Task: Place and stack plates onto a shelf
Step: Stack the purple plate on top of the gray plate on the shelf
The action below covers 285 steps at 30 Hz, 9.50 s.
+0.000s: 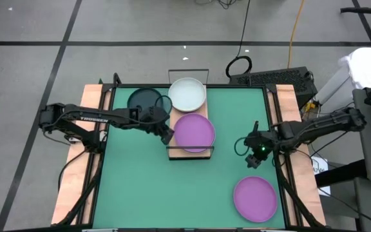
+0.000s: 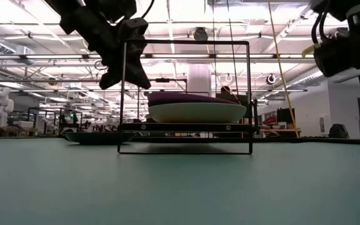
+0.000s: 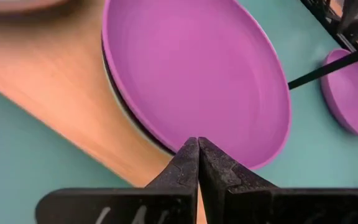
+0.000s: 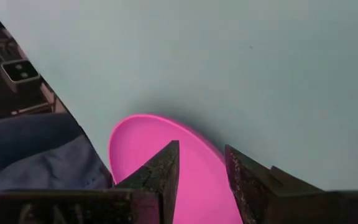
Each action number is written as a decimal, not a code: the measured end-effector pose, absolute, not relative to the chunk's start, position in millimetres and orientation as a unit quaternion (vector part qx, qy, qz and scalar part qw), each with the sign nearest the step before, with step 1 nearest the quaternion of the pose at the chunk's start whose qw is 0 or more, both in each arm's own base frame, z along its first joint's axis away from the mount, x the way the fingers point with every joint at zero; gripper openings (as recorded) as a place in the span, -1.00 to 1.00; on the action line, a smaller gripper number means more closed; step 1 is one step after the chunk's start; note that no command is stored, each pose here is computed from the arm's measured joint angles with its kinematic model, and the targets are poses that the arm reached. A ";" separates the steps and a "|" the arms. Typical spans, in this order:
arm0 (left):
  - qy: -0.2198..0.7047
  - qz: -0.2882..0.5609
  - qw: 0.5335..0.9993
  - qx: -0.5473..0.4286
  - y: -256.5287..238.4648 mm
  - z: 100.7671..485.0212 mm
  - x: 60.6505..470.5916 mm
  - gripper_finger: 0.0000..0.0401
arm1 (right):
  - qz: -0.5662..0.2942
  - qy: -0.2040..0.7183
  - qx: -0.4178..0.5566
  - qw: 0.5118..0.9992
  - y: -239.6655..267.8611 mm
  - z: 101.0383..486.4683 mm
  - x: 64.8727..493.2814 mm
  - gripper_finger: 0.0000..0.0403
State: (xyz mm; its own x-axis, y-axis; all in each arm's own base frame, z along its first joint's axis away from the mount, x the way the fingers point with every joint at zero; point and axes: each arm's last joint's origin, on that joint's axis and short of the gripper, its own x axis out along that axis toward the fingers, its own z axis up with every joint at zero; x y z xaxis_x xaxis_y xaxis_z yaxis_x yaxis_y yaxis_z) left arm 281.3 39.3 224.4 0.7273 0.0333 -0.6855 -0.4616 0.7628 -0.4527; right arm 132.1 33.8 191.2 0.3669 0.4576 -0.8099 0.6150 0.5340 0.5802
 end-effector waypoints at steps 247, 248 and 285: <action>0.377 0.545 0.581 -0.473 103.0 231.8 168.4 -0.59 | -0.363 0.046 0.539 0.758 -172.2 174.8 285.9 -1.00; 0.376 0.546 0.580 -0.474 102.9 231.8 168.4 -0.59 | -0.363 0.046 0.539 0.759 -172.2 174.9 286.1 -1.00; 0.402 0.534 0.607 -0.429 103.8 232.0 167.9 -0.58 | -0.370 0.087 0.565 0.733 -164.2 203.1 259.5 -0.42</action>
State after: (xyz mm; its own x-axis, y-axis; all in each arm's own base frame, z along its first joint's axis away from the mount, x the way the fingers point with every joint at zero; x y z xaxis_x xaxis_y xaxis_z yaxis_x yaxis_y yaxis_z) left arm 167.9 103.8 232.0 0.1055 0.3027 -0.9472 -0.9940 0.0604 -0.0914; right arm 259.5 -164.2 203.1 0.7117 -0.4435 -0.5448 0.6398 0.0890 0.7634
